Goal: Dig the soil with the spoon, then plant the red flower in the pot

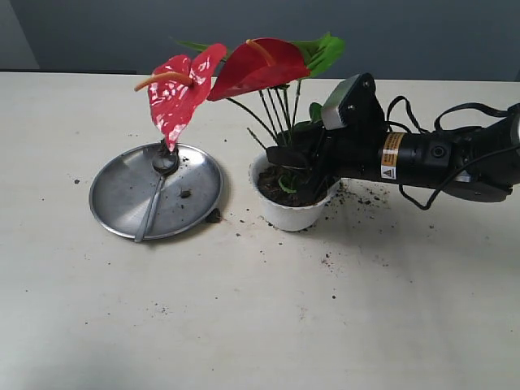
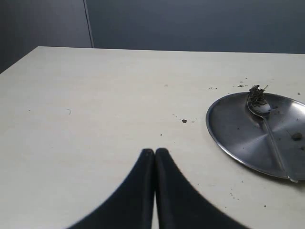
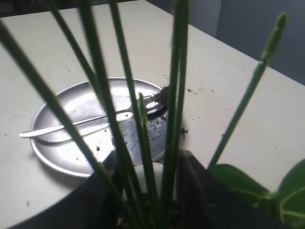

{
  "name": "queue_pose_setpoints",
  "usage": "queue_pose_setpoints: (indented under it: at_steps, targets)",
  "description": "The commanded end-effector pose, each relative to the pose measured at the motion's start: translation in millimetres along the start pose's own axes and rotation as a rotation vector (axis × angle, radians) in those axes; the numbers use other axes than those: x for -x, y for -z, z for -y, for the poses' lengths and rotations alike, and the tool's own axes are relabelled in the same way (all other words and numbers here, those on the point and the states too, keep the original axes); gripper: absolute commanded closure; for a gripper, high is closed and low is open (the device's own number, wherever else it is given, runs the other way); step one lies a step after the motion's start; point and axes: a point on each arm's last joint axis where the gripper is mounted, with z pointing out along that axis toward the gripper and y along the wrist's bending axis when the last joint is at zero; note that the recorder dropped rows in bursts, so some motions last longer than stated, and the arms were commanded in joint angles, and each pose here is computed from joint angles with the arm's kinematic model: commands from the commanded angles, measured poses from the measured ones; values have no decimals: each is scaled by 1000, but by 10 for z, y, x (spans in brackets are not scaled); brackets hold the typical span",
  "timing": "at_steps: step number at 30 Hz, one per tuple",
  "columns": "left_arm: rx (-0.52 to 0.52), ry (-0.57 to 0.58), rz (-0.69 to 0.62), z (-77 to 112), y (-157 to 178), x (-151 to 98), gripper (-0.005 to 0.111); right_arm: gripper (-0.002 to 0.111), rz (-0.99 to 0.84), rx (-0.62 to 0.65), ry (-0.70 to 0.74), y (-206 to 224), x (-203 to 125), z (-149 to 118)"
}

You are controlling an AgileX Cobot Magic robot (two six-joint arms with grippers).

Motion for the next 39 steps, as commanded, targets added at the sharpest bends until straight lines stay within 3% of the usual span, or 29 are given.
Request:
queue_pose_setpoints:
  at_steps: [1, 7, 13, 36, 39]
  targets:
    - [-3, -1, 9, 1, -2, -6, 106, 70, -87, -29, -17, 3, -163, 23]
    - [-3, -1, 9, 1, -2, -6, 106, 69, -53, -13, -16, 2, -127, 8]
    - [-3, -1, 9, 1, -2, -6, 106, 51, -44, 4, -8, 2, -120, -8]
    - [-3, -1, 9, 1, -2, -6, 106, 51, -6, -55, -39, 25, -32, 40]
    - [-3, -1, 9, 1, -2, -6, 106, 44, -6, -58, -41, 25, -32, 43]
